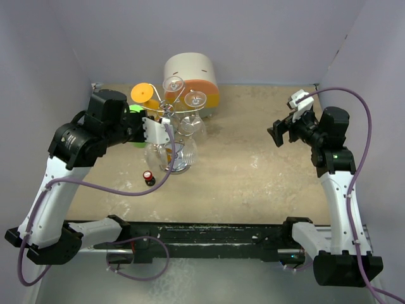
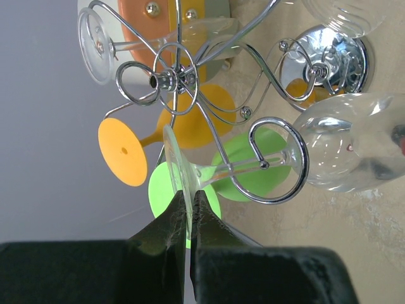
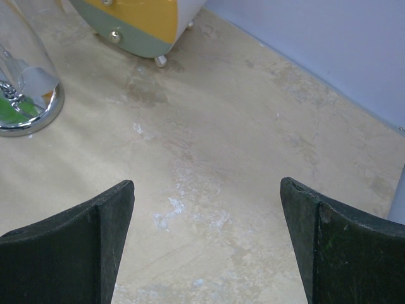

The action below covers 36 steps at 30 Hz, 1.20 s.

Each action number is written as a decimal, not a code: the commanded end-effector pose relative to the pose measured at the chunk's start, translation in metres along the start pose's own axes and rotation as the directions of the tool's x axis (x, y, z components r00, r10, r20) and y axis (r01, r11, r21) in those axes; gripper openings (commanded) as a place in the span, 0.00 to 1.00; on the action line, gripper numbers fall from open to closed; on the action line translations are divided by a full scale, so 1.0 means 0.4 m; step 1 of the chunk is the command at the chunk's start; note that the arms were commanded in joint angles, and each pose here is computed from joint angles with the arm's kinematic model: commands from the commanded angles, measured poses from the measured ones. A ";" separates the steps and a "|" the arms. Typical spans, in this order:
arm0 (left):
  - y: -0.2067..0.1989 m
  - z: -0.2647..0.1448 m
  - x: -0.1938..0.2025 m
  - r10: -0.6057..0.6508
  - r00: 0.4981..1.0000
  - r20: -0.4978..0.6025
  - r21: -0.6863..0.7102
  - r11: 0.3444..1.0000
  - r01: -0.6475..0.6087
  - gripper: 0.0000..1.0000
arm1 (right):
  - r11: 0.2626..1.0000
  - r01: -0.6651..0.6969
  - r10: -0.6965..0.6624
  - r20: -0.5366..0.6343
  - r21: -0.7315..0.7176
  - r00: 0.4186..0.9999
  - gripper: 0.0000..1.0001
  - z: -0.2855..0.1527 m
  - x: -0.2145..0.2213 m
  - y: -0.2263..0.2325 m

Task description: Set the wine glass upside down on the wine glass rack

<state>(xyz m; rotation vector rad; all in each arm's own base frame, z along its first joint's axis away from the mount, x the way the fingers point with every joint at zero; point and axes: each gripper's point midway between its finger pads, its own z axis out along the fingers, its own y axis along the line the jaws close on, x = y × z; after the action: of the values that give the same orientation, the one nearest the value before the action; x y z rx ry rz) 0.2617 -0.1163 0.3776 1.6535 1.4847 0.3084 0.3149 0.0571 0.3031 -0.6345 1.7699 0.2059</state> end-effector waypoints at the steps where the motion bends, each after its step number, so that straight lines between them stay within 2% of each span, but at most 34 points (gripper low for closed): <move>1: 0.042 -0.054 -0.024 0.017 0.999 0.041 -0.080 0.997 -0.014 0.00 | 1.000 0.018 -0.017 0.039 -0.008 0.999 0.99 0.001 -0.025 -0.004; 15: 0.020 -0.080 -0.033 0.017 0.997 0.071 -0.053 0.998 -0.013 0.00 | 1.000 0.013 -0.012 0.035 -0.016 0.999 0.99 0.005 -0.021 -0.002; 36: -0.009 -0.057 -0.103 0.009 0.974 0.228 0.007 1.000 -0.011 0.00 | 1.000 0.013 -0.012 0.039 -0.023 0.999 0.99 0.000 -0.019 0.002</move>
<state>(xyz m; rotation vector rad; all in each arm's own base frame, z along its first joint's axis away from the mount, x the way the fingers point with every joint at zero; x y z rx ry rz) 0.2336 -0.1286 0.3836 1.6896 1.4134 0.1558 0.3161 0.0573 0.3005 -0.6378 1.7751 0.2246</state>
